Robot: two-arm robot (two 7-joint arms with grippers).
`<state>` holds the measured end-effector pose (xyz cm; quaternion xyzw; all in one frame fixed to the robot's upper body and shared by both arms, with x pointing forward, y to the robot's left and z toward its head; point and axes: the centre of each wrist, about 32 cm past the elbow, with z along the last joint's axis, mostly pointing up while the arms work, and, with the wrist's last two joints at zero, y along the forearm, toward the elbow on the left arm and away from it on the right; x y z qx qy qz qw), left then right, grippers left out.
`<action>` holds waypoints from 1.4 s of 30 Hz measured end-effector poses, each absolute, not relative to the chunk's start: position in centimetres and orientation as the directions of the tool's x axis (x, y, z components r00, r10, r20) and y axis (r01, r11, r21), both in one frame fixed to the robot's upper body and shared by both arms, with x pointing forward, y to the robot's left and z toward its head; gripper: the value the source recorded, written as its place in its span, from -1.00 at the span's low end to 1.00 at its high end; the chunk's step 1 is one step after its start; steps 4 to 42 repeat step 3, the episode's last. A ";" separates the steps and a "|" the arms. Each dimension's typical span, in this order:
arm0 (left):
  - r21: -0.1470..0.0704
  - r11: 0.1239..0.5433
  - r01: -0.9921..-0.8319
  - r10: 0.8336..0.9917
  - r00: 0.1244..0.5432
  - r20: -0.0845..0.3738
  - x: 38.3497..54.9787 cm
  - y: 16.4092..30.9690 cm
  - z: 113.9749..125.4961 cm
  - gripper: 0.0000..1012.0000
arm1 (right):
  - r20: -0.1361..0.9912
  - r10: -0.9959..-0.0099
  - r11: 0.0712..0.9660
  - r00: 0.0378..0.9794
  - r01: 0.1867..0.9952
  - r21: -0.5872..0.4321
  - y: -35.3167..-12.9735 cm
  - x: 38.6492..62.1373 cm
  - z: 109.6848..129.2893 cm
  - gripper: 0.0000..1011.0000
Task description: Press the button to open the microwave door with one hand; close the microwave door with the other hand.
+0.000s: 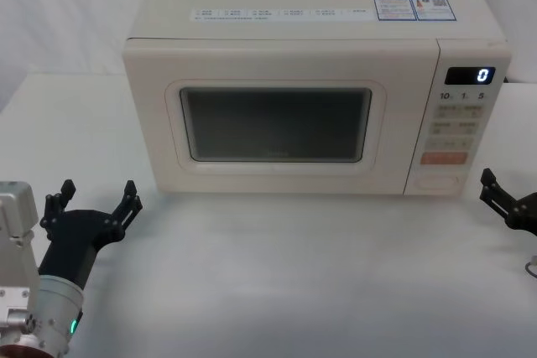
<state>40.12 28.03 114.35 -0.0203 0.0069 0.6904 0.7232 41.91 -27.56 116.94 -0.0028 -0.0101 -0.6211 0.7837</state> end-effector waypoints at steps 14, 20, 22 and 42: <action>-0.020 0.046 -0.999 0.998 0.047 -0.038 40.1 28.0 114.3 0.98 | 0.019 -0.973 0.229 0.228 0.973 0.008 -27.6 41.9 116.9 0.98; -0.020 0.046 -0.999 0.998 0.047 -0.038 40.1 28.0 114.3 0.98 | 0.019 -0.973 0.229 0.228 0.973 0.008 -27.6 41.9 116.9 0.98; -0.020 0.046 -0.999 0.998 0.047 -0.038 40.1 28.0 114.3 0.98 | 0.019 -0.973 0.229 0.228 0.973 0.008 -27.6 41.9 116.9 0.98; -0.020 0.046 -0.999 0.998 0.047 -0.038 40.1 28.0 114.3 0.98 | 0.019 -0.973 0.229 0.228 0.973 0.008 -27.6 41.9 116.9 0.98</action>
